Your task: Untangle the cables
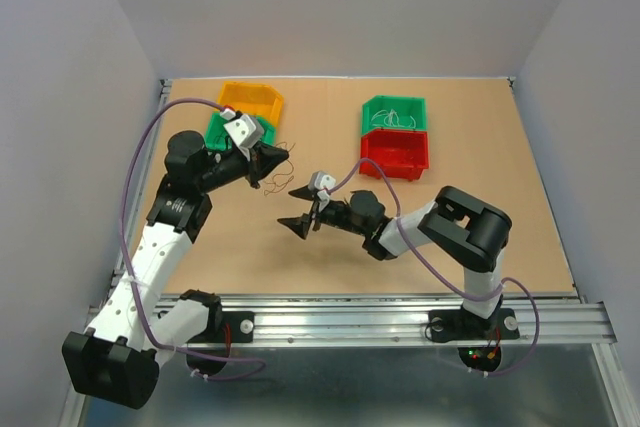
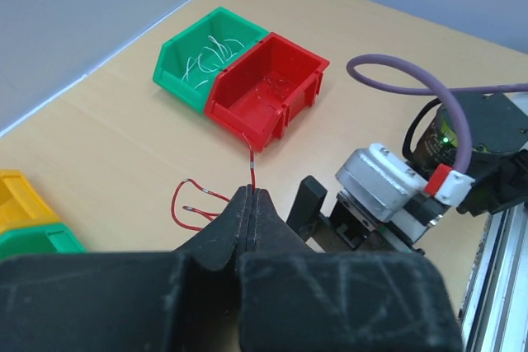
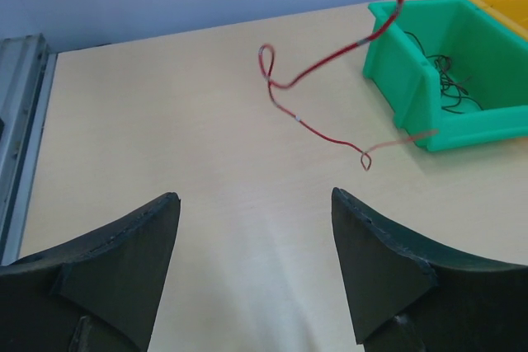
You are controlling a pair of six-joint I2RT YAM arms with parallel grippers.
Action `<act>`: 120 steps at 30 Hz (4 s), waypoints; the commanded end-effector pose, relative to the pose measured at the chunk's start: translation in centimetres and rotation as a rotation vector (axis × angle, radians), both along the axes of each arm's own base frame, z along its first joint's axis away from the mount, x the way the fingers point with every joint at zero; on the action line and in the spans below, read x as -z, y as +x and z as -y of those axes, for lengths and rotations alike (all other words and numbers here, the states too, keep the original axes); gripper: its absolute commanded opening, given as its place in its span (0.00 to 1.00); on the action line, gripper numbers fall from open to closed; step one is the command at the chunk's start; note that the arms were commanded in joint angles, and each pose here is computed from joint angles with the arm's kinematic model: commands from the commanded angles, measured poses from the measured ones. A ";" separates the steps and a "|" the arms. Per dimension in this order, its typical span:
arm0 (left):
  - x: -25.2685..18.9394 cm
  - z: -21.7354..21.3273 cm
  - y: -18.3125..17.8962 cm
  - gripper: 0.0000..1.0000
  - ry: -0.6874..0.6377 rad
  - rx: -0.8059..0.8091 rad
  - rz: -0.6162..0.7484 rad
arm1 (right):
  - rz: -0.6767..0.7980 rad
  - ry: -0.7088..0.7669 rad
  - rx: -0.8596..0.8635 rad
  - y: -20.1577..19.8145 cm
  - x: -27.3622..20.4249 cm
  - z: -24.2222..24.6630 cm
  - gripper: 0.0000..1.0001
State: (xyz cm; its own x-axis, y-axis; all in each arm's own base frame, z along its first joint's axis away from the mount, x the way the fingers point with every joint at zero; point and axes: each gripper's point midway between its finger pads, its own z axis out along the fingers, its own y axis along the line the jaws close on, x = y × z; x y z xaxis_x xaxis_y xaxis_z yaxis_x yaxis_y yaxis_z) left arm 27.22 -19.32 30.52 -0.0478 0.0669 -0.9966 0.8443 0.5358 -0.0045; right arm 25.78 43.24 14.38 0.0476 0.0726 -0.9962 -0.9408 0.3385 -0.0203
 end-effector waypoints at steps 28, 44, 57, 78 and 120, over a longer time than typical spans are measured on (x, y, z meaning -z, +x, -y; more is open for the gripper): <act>-0.1 0.4 -1.3 0.00 -0.022 0.046 0.035 | 0.039 0.304 0.168 1.8 -11.8 2.1 0.73; -0.4 0.6 -1.5 0.00 -0.031 0.065 0.027 | -0.003 0.301 0.059 2.3 -11.3 -2.0 0.67; -0.3 -1.2 1.4 0.00 -0.022 -0.114 0.034 | -0.024 0.283 0.006 1.0 -10.4 -1.9 0.01; 10.8 -0.7 6.6 0.13 0.077 0.033 -0.329 | -0.047 0.348 0.330 2.3 -17.3 7.9 0.01; 6.4 -5.2 8.1 0.87 0.057 -0.262 -0.052 | 0.006 0.473 0.368 15.7 -18.4 19.8 0.00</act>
